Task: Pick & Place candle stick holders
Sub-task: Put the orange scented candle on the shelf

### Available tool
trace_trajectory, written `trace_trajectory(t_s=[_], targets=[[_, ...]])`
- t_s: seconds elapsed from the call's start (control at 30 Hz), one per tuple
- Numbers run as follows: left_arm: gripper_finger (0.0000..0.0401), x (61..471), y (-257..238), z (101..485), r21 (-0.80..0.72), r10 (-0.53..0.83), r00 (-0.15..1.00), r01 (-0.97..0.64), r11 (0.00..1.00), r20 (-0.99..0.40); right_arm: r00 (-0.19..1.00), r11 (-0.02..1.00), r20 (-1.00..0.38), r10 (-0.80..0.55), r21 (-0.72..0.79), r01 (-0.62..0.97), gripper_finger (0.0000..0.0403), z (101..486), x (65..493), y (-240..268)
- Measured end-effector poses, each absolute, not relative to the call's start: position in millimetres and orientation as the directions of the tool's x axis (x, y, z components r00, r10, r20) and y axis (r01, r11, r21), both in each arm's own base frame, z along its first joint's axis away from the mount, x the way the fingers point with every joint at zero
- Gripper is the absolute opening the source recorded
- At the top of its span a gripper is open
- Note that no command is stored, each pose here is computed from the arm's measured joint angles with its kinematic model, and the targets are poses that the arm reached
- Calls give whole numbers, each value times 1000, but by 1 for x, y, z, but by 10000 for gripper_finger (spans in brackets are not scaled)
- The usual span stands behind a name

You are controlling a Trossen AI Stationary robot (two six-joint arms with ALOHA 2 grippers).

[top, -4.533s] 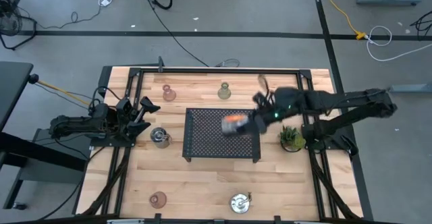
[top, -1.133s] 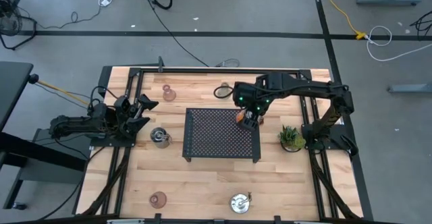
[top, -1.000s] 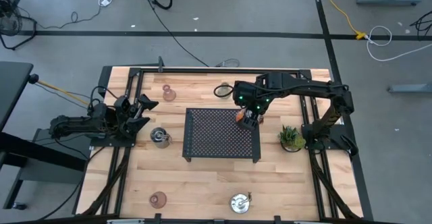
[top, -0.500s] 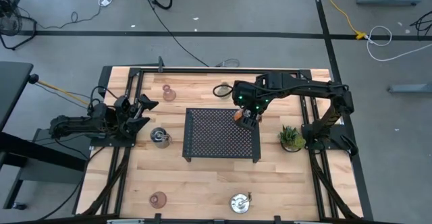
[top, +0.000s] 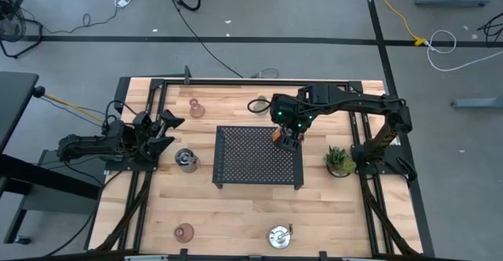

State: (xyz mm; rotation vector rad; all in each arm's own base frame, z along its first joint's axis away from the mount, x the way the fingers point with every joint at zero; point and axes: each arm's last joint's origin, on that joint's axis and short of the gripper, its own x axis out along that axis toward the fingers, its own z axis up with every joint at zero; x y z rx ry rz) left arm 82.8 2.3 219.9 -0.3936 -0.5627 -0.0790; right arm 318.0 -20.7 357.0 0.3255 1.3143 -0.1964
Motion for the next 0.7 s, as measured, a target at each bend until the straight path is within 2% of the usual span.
trace_trajectory(t_s=[0.13, 0.4, 0.7], targets=[[374, 83, 2, 220, -342, 34, 845, 179, 923, 534, 247, 942, -968, 41, 120, 313, 390, 357, 318, -21], [374, 83, 2, 220, -341, 33, 845, 179, 923, 534, 243, 943, -970, 13, 93, 320, 361, 357, 318, -21], [374, 83, 2, 220, -341, 34, 845, 179, 923, 533, 243, 943, -970, -7, 75, 325, 396, 357, 318, -22]])
